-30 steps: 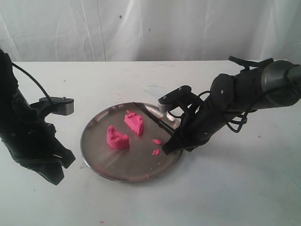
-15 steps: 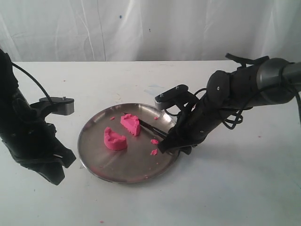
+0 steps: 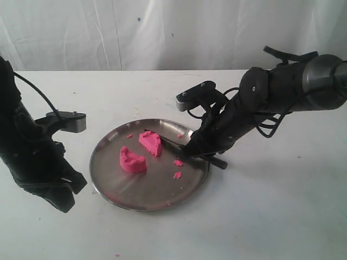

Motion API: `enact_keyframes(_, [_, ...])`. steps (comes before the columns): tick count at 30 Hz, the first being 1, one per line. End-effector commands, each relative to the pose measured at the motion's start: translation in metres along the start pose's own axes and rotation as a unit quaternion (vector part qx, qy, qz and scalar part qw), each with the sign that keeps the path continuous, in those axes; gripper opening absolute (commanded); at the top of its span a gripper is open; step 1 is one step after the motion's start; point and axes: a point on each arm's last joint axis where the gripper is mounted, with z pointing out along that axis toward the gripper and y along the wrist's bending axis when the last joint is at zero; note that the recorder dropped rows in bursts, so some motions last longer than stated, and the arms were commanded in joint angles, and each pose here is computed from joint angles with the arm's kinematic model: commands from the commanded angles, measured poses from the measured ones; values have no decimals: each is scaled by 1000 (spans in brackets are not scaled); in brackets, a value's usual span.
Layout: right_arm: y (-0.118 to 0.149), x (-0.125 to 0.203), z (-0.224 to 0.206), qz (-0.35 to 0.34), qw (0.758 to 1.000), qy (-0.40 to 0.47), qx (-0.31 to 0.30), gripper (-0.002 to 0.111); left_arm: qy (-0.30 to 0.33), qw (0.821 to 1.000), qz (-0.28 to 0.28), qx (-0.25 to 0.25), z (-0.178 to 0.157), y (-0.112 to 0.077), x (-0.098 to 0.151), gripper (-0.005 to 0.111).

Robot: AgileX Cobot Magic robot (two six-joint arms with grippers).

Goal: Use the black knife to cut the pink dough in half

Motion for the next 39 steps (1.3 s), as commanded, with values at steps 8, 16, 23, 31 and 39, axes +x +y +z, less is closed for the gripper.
enact_keyframes(8, [-95,23,-23,164,983,-25,80,27,-26,998,41,-44,0,6,-3,0])
enact_keyframes(16, [-143,74,-48,293,940,-73,161,11,-61,987,75,-131,2,24,-7,0])
enact_keyframes(23, [-142,99,-109,359,882,-196,235,0,-44,966,-80,-241,-10,77,14,0])
enact_keyframes(31, [-108,86,-200,308,842,-349,273,0,-113,925,-225,-286,-42,100,61,0])
enact_keyframes(39, [-53,91,-295,244,782,-495,291,0,-340,869,-177,-312,-99,54,104,0])
